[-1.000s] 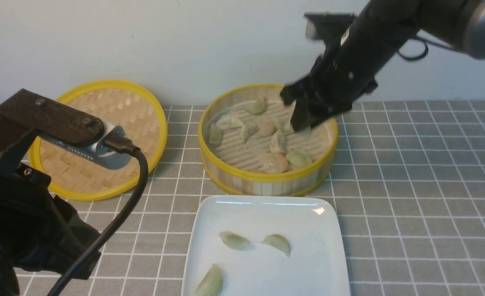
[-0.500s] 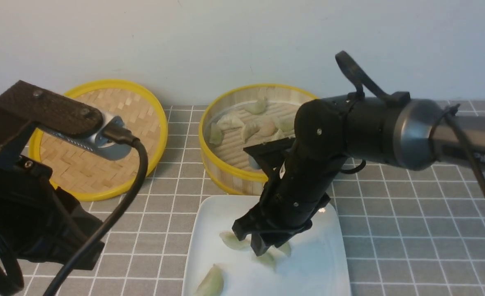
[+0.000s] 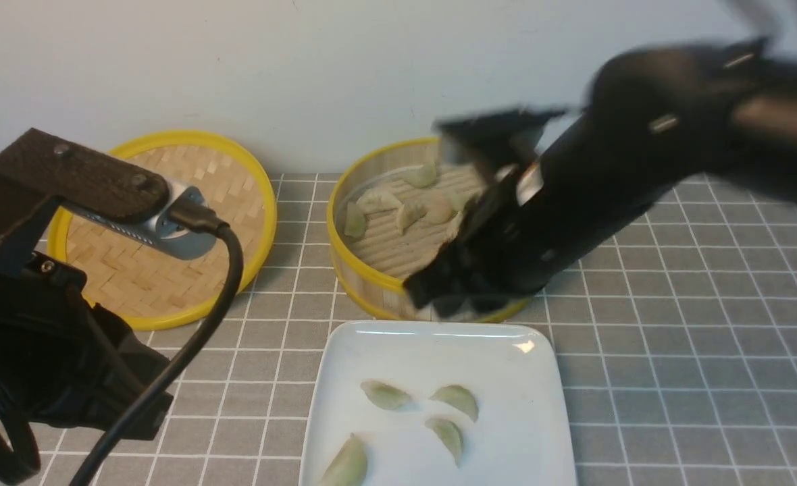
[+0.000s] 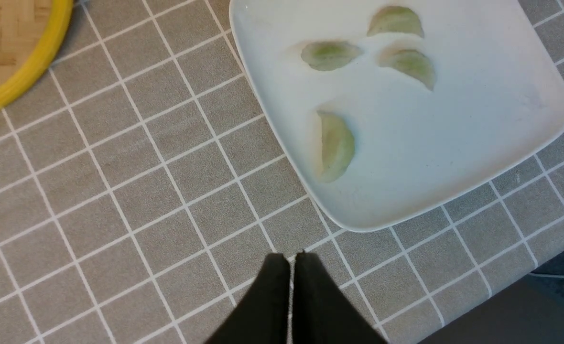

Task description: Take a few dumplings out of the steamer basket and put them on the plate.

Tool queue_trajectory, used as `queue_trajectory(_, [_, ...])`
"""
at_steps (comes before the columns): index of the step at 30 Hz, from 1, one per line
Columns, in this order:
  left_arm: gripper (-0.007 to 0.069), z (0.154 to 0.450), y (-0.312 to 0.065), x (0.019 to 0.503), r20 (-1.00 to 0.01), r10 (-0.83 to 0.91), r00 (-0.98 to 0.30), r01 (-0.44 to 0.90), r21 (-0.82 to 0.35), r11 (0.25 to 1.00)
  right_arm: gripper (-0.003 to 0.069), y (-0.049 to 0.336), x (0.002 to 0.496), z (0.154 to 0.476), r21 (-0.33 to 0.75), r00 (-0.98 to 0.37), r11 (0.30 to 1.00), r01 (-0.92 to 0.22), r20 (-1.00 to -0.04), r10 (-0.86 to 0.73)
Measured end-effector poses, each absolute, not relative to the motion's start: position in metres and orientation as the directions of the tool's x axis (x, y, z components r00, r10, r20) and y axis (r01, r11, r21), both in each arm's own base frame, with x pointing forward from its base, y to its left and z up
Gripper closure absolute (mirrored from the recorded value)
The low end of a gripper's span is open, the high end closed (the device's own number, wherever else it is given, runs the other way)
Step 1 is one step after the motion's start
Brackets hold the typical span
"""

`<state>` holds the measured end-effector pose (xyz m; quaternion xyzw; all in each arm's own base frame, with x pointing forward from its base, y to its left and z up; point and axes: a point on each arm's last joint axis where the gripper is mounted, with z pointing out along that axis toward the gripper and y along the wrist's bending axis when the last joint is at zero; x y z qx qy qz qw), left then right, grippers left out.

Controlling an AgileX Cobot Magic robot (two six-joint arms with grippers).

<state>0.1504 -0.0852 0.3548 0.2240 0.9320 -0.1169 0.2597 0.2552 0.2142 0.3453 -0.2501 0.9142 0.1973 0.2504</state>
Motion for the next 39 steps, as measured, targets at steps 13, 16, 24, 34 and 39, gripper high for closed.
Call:
queue_trajectory(13, [0.063, 0.368, -0.096, 0.163, -0.708, 0.229, -0.668, 0.477, -0.171, 0.862, 0.0671, 0.068, 0.088, 0.44, 0.086, -0.173, 0.796, -0.599, -0.985, -0.024])
queue_trajectory(16, [0.063, 0.371, -0.097, 0.165, -0.733, 0.209, -0.647, 0.477, -0.175, 0.862, 0.0672, 0.039, 0.054, 0.411, 0.052, 0.005, 0.804, -0.592, -0.998, 0.068])
queue_trajectory(24, [0.063, 0.373, -0.097, 0.167, -0.751, 0.196, -0.631, 0.476, -0.175, 0.862, 0.0672, -0.001, 0.008, 0.354, 0.052, 0.219, 0.821, -0.569, -0.953, 0.211])
queue_trajectory(34, [0.063, 0.382, -0.093, 0.157, -0.79, 0.168, -0.589, 0.483, -0.177, 0.858, 0.0672, -0.009, 0.001, 0.351, 0.141, 0.226, 0.807, -0.574, -0.919, 0.322])
queue_trajectory(39, [0.063, 0.409, -0.066, 0.116, -0.891, 0.156, -0.426, 0.49, -0.083, 0.868, 0.0672, -0.009, 0.001, 0.351, 0.148, 0.221, 0.804, -0.576, -0.919, 0.328])
